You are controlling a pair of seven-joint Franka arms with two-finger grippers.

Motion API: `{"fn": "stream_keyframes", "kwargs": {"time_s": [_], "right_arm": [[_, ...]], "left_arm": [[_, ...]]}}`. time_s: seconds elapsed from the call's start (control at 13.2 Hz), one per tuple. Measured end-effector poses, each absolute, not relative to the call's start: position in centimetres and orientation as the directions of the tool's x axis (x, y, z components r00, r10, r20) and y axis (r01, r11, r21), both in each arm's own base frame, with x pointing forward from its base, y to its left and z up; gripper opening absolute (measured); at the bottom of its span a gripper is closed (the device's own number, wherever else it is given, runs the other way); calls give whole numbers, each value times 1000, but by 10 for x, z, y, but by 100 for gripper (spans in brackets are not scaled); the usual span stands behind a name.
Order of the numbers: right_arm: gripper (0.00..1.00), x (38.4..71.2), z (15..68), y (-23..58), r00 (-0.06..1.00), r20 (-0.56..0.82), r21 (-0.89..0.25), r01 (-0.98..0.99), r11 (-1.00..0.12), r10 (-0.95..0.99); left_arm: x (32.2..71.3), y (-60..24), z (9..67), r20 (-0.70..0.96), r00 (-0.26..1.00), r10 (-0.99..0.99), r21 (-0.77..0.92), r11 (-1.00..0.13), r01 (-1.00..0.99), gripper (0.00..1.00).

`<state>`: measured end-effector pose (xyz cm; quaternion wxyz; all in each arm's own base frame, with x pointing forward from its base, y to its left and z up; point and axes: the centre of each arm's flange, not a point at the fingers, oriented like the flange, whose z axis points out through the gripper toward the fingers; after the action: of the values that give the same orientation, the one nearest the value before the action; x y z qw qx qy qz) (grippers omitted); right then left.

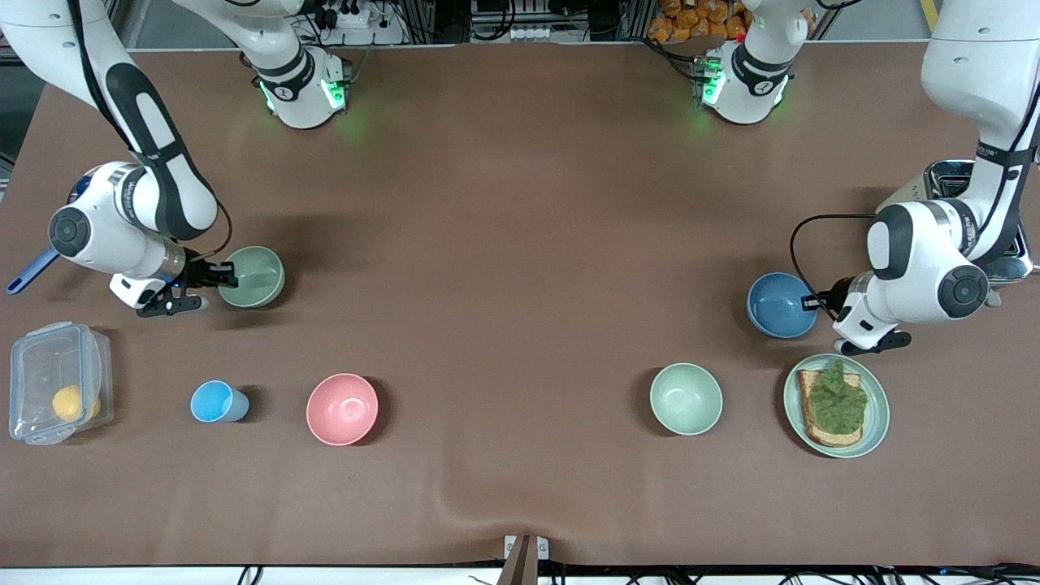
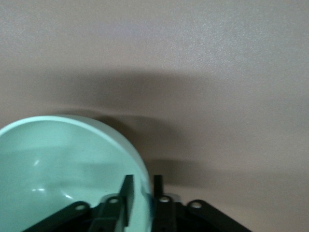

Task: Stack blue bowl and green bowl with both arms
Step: 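Close both grippers on the rims of the green and blue bowls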

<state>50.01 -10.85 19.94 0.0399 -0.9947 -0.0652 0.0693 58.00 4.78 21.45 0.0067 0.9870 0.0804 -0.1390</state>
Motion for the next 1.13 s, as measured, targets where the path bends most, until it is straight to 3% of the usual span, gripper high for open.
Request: {"fn": "stream_keyframes", "kwargs": {"time_s": [0.08, 0.53, 1.13], "right_arm": [[5, 500, 201, -107, 983, -134, -101, 111, -989, 125], [5, 510, 214, -82, 976, -208, -216, 16, -976, 62], [5, 522, 262, 5, 956, -282, -172, -133, -976, -80]], "left_arm": [[580, 48, 215, -275, 949, 157, -9, -987, 161, 5], [588, 47, 223, -250, 956, 156, -6, -987, 159, 5], [596, 39, 256, -194, 970, 143, 0, -989, 146, 5]]}}
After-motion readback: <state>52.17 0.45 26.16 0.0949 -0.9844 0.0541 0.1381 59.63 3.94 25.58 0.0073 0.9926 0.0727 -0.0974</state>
